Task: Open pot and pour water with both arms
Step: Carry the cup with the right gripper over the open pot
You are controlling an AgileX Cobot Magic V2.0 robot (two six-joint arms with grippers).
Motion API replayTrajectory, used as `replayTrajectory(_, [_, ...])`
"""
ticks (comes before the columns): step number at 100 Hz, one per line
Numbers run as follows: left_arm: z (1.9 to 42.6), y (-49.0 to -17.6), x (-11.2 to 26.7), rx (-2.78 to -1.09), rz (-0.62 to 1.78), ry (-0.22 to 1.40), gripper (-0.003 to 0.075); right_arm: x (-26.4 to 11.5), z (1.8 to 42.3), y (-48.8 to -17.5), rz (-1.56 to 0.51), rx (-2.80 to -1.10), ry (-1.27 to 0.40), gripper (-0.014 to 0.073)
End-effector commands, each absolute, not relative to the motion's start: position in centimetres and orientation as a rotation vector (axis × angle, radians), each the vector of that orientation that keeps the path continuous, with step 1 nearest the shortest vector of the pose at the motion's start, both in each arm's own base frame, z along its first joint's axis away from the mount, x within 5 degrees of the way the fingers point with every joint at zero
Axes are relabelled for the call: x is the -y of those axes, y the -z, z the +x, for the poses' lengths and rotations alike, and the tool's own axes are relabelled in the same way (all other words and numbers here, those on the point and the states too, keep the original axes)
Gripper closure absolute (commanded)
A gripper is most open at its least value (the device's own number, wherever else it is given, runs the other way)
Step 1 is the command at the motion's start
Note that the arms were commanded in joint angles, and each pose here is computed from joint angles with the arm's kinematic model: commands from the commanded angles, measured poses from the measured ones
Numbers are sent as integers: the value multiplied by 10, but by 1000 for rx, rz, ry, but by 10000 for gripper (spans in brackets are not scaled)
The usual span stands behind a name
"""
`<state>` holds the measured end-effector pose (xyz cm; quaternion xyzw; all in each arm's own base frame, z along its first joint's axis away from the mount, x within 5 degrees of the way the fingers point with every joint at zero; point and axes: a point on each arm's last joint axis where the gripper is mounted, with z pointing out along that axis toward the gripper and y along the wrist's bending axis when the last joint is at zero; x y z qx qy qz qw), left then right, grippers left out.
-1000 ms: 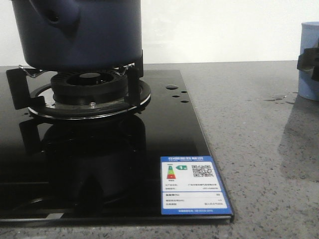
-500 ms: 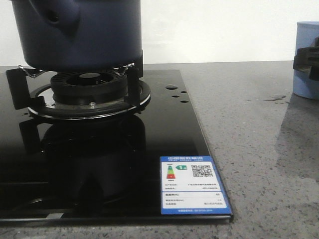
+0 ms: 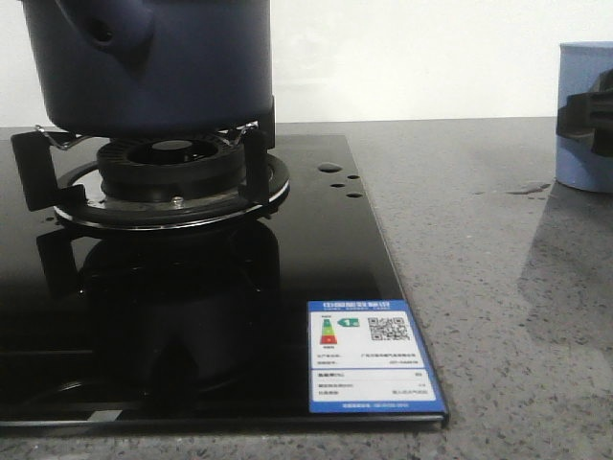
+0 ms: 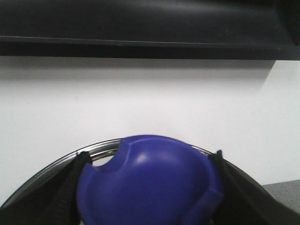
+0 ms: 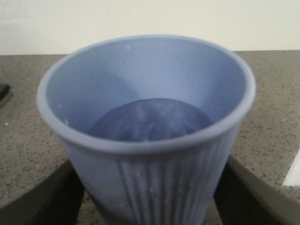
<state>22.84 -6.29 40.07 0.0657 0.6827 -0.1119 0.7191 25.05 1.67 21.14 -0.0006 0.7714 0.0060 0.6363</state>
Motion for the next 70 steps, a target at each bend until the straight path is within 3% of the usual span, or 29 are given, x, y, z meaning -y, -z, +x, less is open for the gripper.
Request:
replayTrajectory(1, [220,-429,58,-1342,107,239,344,-18,249,-242,-47,-1582,-9,325])
replayTrajectory(38, [220,-429,58,-1342,107,239,344,-39,244,-294,-234,-1585,-39,325])
replayTrajectory(70, [220,-429,58,-1342,107,239,344,-84,247,-341,-393,-1519,-147,325])
